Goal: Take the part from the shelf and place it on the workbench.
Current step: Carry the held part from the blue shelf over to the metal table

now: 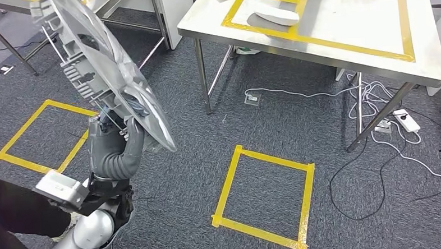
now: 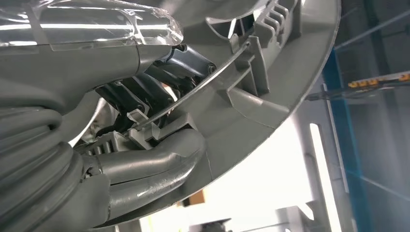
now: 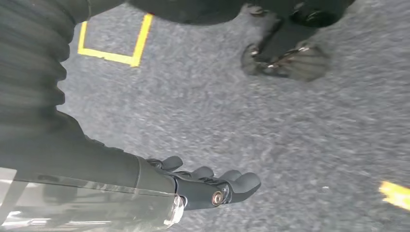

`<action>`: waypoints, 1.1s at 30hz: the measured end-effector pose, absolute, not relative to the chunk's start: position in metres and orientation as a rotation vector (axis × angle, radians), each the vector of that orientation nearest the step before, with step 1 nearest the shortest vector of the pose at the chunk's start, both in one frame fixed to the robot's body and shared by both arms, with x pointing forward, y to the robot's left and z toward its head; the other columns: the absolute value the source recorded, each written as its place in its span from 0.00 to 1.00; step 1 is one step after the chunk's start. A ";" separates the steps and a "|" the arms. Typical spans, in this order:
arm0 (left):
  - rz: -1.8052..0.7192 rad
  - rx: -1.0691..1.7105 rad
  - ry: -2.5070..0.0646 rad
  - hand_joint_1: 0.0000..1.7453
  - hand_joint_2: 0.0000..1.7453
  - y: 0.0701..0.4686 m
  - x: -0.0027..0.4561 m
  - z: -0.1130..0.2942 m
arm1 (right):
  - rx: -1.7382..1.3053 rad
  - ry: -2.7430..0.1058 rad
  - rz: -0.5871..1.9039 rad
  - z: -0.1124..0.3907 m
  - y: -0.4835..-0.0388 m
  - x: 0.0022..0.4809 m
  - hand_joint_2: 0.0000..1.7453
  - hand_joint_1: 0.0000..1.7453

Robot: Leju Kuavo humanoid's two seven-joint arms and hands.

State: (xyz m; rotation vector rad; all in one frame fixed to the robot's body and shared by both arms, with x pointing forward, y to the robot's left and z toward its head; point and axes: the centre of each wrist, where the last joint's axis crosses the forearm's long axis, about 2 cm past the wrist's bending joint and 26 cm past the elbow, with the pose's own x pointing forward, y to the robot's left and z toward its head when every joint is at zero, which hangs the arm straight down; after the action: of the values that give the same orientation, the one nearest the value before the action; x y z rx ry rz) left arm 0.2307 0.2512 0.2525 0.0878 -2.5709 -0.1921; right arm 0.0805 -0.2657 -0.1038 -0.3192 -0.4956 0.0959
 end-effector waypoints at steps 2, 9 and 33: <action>-0.185 0.080 -2.576 1.00 1.00 0.251 0.233 0.252 | -0.319 -0.513 0.104 -0.103 -0.264 0.086 1.00 0.00; -0.162 0.126 -2.572 1.00 1.00 0.252 0.231 0.248 | -0.329 -0.504 0.114 -0.101 -0.269 0.093 1.00 0.00; -0.162 0.169 -2.529 1.00 1.00 0.263 0.210 0.238 | -0.317 -0.452 0.154 -0.105 -0.271 0.074 1.00 0.00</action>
State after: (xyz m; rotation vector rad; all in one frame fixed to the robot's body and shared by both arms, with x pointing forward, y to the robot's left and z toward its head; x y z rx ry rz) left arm 0.2098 0.2630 0.2382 0.1687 -2.5289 -0.1624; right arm 0.0738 -0.2713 -0.1054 -0.3174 -0.4522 0.1540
